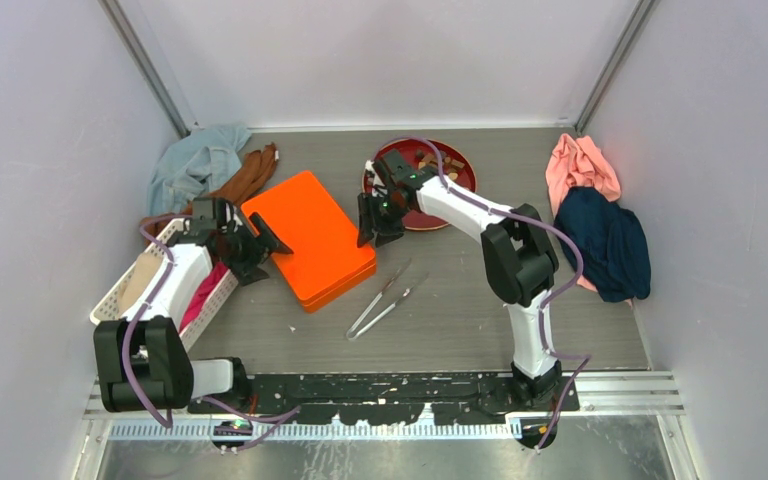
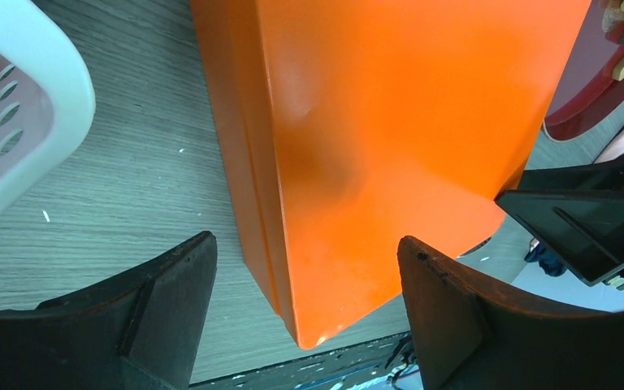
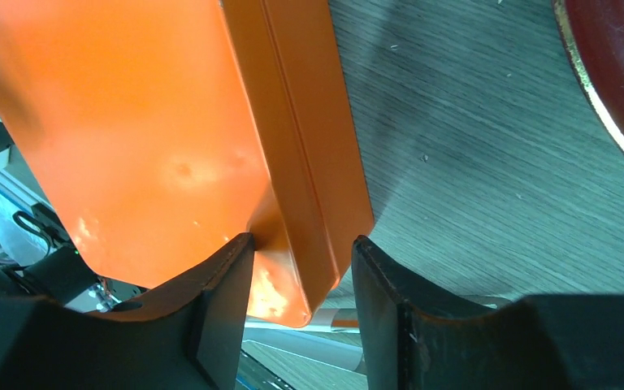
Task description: Pack the chocolate
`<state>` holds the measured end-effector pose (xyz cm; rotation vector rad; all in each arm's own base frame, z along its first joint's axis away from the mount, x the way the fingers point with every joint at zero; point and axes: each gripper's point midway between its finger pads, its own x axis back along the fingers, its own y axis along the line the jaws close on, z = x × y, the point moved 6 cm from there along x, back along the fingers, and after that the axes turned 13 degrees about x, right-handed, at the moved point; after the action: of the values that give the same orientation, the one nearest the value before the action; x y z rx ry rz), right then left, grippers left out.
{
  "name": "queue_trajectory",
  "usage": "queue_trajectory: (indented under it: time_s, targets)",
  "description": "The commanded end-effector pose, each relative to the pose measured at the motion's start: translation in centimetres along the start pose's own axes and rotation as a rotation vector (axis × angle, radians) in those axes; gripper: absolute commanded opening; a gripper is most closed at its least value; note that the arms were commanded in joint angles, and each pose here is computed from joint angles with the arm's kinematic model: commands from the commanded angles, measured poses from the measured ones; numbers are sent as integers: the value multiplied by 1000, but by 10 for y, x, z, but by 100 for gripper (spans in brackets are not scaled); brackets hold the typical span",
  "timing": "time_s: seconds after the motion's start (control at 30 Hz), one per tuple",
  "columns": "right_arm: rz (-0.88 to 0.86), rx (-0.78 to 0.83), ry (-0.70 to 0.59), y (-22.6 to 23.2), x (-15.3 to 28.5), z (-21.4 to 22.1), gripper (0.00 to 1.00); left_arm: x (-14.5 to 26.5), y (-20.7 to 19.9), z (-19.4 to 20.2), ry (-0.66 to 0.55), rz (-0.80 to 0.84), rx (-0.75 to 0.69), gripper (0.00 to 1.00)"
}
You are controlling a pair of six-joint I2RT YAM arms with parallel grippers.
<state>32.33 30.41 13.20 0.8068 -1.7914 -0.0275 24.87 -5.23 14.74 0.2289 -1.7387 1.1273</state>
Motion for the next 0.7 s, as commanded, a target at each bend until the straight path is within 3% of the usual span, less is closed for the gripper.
queue_trajectory:
  time_s: [0.0,0.67]
  targets:
    - [-13,30,-33,8,13,-1,50,0,-4,-3,-8,47,-29,81]
    - [8,33,8,6,19,26,46,0,-2,0,5,49,-35,81]
